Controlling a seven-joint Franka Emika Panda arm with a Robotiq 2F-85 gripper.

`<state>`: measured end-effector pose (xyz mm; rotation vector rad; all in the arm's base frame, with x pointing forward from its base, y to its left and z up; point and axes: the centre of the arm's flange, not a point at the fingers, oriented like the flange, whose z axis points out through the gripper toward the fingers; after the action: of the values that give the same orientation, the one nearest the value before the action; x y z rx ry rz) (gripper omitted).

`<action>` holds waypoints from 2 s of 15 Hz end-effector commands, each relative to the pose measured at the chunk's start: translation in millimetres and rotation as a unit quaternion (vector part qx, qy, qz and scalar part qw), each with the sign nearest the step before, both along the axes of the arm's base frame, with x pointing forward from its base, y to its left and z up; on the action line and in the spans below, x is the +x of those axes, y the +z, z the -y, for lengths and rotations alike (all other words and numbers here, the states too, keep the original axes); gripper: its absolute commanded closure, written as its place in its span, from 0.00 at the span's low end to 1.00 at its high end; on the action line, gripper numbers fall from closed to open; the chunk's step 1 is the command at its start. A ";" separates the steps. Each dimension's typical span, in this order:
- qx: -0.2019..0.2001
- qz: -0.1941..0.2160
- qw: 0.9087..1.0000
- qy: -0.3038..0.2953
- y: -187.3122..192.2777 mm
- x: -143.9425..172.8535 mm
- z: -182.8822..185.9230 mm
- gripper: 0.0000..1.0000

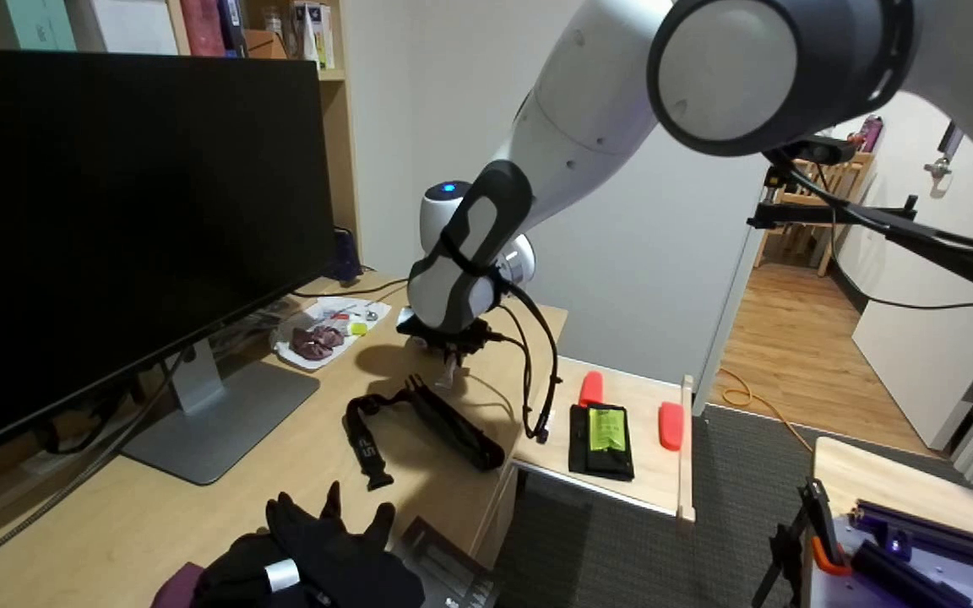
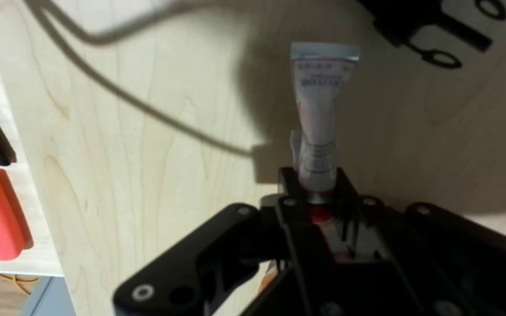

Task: Move the Tubes and the brown object from the right to the left

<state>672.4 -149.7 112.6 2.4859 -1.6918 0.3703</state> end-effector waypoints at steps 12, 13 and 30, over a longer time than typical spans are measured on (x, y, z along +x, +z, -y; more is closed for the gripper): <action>0.047 0.002 0.963 0.264 65.0 -30.5 -99.6 0.89; 0.040 0.009 0.972 0.231 54.0 -9.7 -96.1 0.89; 0.050 0.086 0.883 0.459 50.1 -1.3 -229.9 0.89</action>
<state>674.5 59.0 177.4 3.1805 -0.6092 0.5901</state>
